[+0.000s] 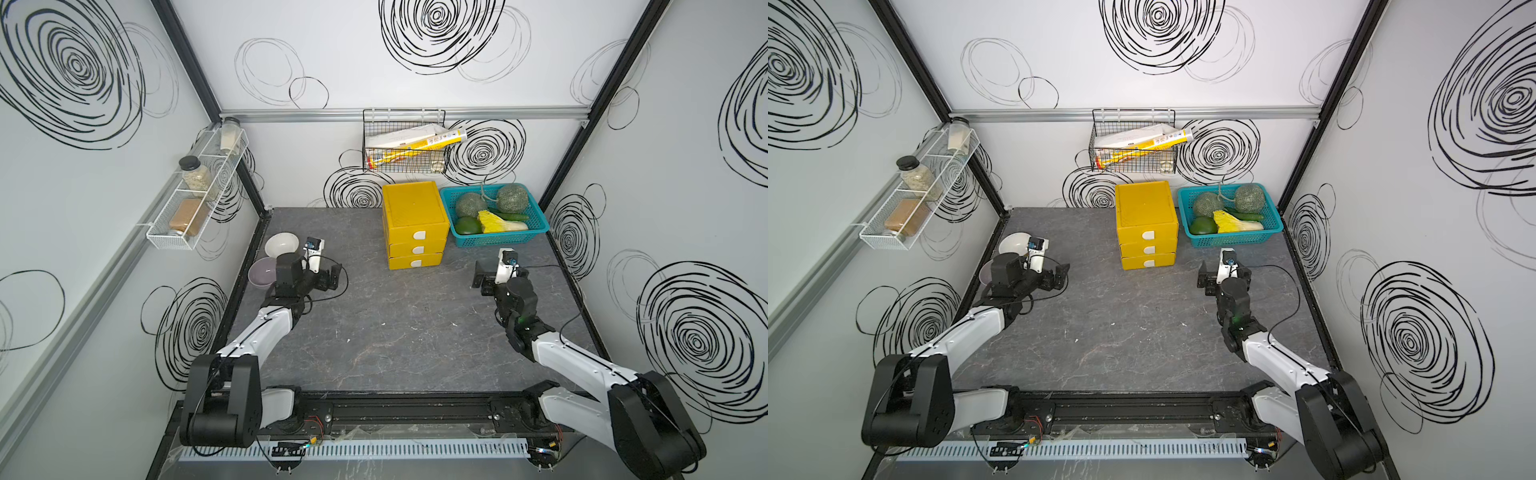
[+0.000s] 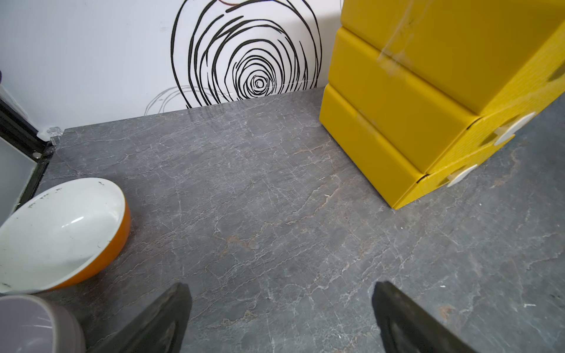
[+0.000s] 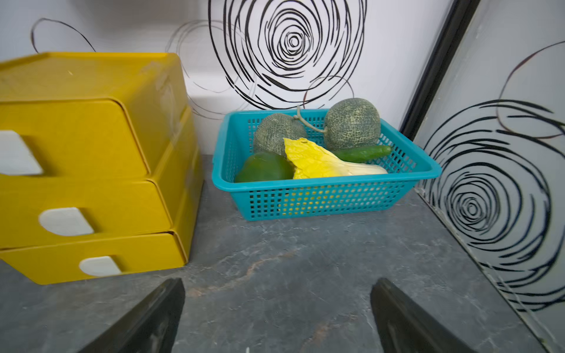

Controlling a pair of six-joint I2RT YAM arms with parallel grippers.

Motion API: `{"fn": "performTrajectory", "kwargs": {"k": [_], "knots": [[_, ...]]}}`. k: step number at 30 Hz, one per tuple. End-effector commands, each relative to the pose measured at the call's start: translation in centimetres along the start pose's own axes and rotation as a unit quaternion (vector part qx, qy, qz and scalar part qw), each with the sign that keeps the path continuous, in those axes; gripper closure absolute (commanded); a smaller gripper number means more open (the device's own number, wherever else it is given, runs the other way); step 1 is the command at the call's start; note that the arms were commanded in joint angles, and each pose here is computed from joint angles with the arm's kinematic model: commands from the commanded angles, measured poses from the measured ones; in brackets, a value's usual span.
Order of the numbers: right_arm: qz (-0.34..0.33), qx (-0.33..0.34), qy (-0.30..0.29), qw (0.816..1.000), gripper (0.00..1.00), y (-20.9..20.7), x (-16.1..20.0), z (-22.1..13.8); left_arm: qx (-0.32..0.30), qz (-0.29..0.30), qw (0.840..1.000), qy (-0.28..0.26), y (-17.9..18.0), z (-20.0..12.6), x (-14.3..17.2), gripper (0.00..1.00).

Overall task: Place the cookies into the drawer by color
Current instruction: Reset both arms

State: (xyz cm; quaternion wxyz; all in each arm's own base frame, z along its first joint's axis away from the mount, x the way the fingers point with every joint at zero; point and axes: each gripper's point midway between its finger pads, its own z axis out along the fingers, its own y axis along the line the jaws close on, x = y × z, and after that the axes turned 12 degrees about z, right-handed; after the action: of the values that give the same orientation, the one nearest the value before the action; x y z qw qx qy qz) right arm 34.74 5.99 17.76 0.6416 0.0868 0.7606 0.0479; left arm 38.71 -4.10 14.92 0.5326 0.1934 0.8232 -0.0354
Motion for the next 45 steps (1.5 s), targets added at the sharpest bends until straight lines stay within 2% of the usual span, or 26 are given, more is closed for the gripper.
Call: {"fn": "performTrajectory", "kwargs": {"k": [1,6,12,20,25,28,29,34,45], "knots": [[-0.021,0.026,-0.047,0.998,0.00,-2.2,-1.1,-0.8,-0.014,0.004,0.998,-0.061,0.6,0.0,-1.2,0.01],[-0.006,0.050,-0.062,0.997,0.00,-4.3,-1.0,-0.6,-0.030,0.002,0.995,-0.093,0.3,-0.9,0.0,0.01],[0.002,0.086,-0.085,0.993,0.00,-6.7,-0.3,-0.6,-0.042,0.016,0.993,-0.105,0.3,-0.7,1.1,0.01],[0.013,0.104,-0.081,0.991,0.00,-8.7,1.4,0.4,-0.064,0.003,0.988,-0.143,0.7,-0.8,1.5,0.01],[0.007,0.083,-0.077,0.994,0.00,-8.3,2.6,0.8,-0.094,-0.017,0.986,-0.135,1.8,-0.4,2.5,0.01],[0.005,0.081,-0.059,0.995,0.00,-8.2,3.0,1.4,-0.107,-0.026,0.982,-0.154,2.0,-1.0,2.9,0.01],[0.003,0.081,-0.060,0.995,0.00,-8.2,3.0,1.7,-0.113,-0.034,0.983,-0.141,2.3,-0.8,3.3,0.01],[0.017,0.092,-0.040,0.995,0.00,-9.0,3.3,2.6,-0.116,-0.035,0.983,-0.139,2.6,-0.7,3.2,0.01],[0.025,0.093,-0.041,0.995,0.00,-9.3,3.2,2.6,-0.116,-0.033,0.983,-0.141,2.5,-0.8,3.1,0.01]]}}
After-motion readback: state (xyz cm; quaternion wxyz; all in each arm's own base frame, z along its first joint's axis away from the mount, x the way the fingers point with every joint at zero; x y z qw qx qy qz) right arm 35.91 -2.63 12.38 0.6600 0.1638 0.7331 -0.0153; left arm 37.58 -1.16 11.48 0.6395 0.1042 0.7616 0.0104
